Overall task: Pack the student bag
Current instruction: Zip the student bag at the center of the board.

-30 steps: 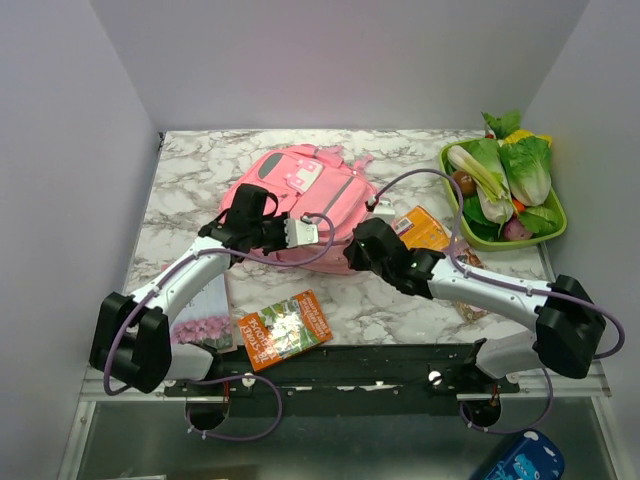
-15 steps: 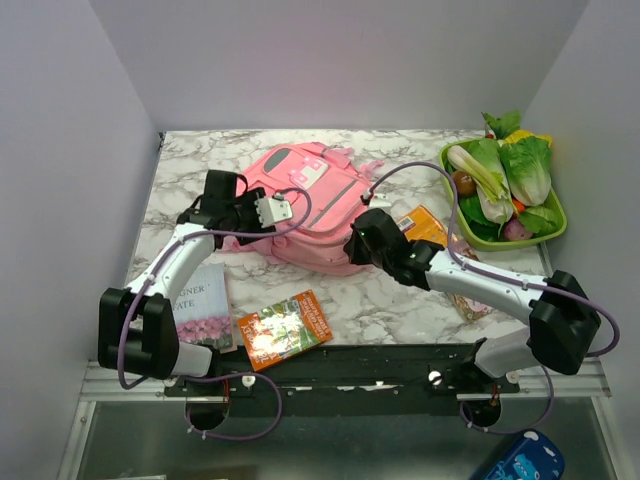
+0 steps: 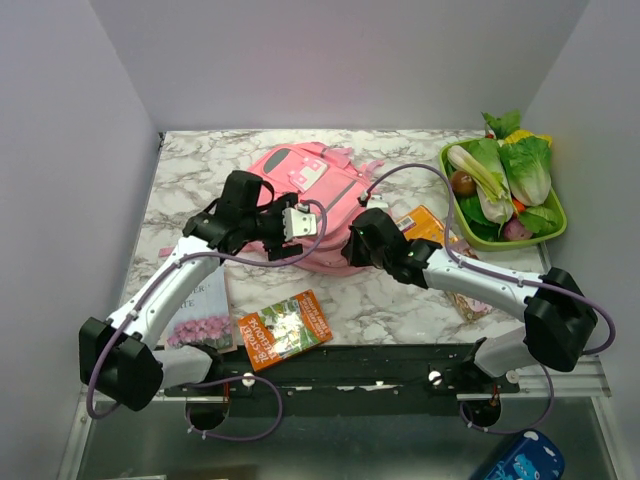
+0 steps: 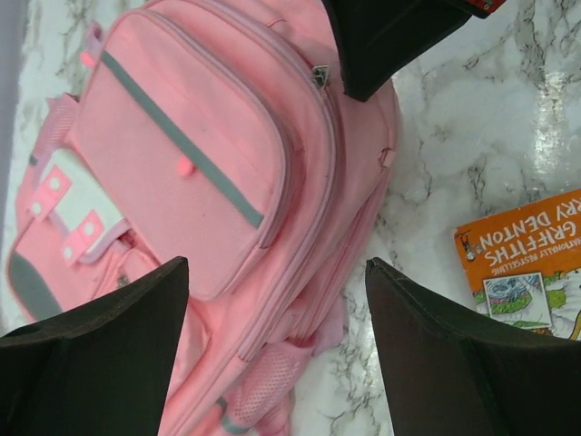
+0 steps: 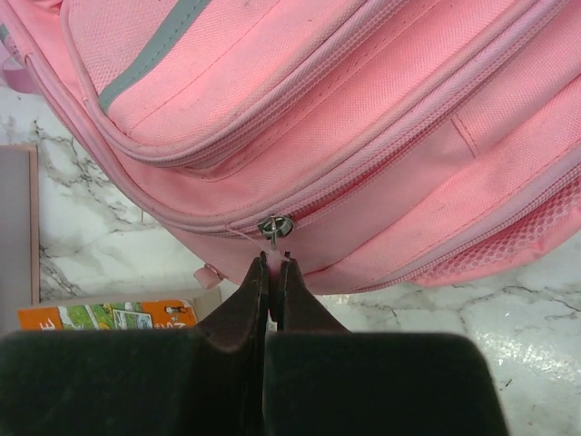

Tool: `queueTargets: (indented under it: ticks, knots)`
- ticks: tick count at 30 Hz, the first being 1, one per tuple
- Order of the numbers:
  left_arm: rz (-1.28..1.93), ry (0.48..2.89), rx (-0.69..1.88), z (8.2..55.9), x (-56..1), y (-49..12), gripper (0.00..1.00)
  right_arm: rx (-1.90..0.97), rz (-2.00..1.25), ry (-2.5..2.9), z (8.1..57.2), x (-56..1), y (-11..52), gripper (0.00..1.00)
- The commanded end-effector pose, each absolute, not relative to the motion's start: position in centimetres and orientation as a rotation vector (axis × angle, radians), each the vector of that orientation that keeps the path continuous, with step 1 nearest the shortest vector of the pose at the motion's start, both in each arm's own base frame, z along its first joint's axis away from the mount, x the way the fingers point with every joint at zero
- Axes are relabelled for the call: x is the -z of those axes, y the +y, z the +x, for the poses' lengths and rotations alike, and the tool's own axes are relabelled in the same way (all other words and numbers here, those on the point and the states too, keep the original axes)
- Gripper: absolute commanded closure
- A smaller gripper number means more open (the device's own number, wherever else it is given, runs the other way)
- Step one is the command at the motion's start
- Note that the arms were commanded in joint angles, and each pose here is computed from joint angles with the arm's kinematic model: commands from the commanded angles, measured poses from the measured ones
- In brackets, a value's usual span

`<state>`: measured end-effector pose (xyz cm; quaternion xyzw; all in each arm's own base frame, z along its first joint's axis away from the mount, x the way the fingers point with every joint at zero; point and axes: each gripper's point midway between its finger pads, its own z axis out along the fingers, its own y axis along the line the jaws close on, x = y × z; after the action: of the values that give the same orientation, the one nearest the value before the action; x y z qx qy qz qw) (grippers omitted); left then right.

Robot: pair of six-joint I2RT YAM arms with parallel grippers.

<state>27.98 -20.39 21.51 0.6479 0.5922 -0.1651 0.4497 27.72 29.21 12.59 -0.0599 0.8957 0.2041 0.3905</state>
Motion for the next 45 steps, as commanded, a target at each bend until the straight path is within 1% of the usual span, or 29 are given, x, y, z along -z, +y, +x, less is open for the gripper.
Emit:
queueTargets:
  ticks: [1,4,8,10,11,12,13,15,22,29,35,41,44,45]
  knots:
    - [1.558,1.493,0.504,28.1,-19.3,-22.9,0.16,-0.629,-0.153,2.235,27.8,-14.5,30.8,1.0]
    - [1.488,1.51,0.51,29.7,-19.7,-24.0,0.16,-0.641,-0.152,2.247,27.6,-14.2,30.9,0.99]
    - [1.475,1.493,0.517,30.0,-19.7,-25.9,0.16,-0.659,-0.146,2.246,27.5,-14.5,31.1,0.99]
    - [1.455,1.504,0.519,30.1,-19.5,-26.3,0.18,-0.671,-0.145,2.243,27.5,-14.7,31.3,0.99]
    - [1.448,1.504,0.522,30.3,-19.4,-26.6,0.2,-0.676,-0.149,2.243,27.4,-14.8,31.4,0.99]
    - [1.446,1.509,0.534,30.2,-19.2,-27.0,0.28,-0.676,-0.148,2.243,27.4,-14.8,31.4,1.0]
    - [1.439,1.524,0.552,30.1,-19.0,-27.1,0.32,-0.678,-0.145,2.24,27.5,-14.9,31.4,1.0]
    - [1.488,1.522,0.58,28.9,-18.1,-27.9,0.37,-0.681,-0.149,2.242,27.4,-14.9,31.4,0.99]
    - [1.507,1.578,0.547,28.5,-15.8,-27.6,0.37,-0.704,-0.141,2.243,27.3,-15.1,31.7,1.0]
    - [1.408,1.593,0.458,30.9,-16.1,-27.7,0.4,-0.737,-0.124,2.237,27.0,-15.5,31.8,0.99]
    - [1.367,1.618,0.462,31.1,-15.9,-27.7,0.4,-0.765,-0.11,2.237,26.6,-15.3,31.8,0.99]
    - [1.399,1.634,0.472,30.5,-15.0,-27.5,0.4,-0.781,-0.111,2.233,26.4,-15.4,31.7,1.0]
    - [1.392,1.637,0.507,30.4,-15.3,-27.5,0.45,-0.781,-0.112,2.235,26.3,-15.3,31.7,1.0]
    - [1.39,1.633,0.555,30.0,-15.7,-27.8,0.48,-0.782,-0.114,2.235,26.2,-15.3,31.7,0.99]
